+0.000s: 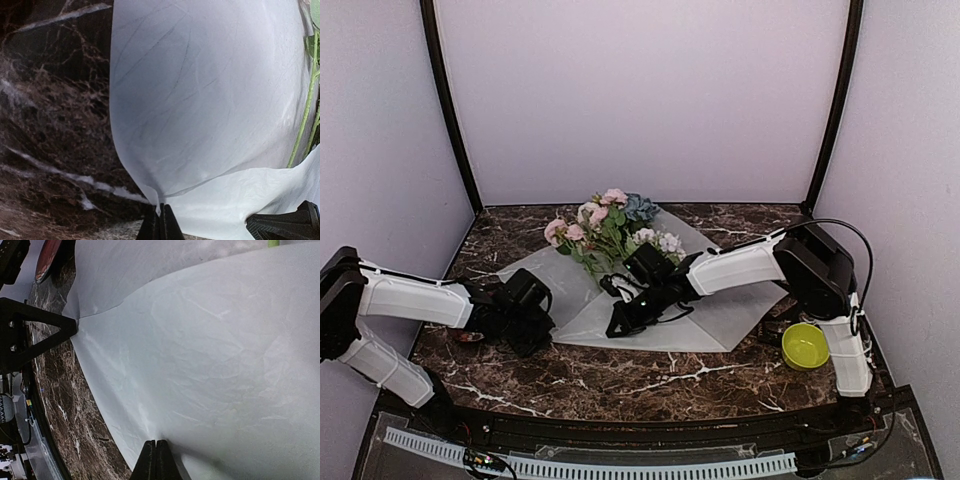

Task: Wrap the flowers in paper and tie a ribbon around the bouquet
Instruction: Pick up the one-fourth-folded wrapping paper from the center of the board.

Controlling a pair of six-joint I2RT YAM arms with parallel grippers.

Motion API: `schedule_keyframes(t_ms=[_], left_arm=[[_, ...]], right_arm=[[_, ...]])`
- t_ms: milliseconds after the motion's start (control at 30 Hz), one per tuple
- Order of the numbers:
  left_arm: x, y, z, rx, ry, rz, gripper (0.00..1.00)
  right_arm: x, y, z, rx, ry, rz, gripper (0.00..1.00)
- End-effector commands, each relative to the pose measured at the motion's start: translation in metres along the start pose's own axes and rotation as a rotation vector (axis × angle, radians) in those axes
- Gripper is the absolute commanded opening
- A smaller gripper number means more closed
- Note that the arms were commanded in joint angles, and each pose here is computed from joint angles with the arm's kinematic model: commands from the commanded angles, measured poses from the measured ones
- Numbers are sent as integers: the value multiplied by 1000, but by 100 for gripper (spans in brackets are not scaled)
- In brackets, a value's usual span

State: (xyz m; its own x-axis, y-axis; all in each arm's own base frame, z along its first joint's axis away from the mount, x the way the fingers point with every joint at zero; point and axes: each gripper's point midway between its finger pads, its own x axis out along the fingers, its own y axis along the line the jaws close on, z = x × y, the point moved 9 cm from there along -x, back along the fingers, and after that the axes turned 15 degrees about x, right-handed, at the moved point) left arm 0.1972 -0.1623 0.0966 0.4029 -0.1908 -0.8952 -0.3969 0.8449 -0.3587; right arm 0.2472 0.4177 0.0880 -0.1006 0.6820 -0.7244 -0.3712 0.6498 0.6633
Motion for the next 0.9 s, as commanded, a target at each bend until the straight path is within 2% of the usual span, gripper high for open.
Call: schedule_keyframes(t_ms=[0,133,433,867], left_arm=[[-5,20,0,60,-37,119,0],[-20,3,13,169,-110,116,0],[-41,-33,22,402,-177,55,0],[-54,-124,-2,860,-270,-79,0]], right_arm=[[1,-6,-11,26,36,-34,0],[1,-6,-10,42,34,-8,0],[4,-14,-7,90,28,54,0],[4,-18,-1,131,20,112,0]])
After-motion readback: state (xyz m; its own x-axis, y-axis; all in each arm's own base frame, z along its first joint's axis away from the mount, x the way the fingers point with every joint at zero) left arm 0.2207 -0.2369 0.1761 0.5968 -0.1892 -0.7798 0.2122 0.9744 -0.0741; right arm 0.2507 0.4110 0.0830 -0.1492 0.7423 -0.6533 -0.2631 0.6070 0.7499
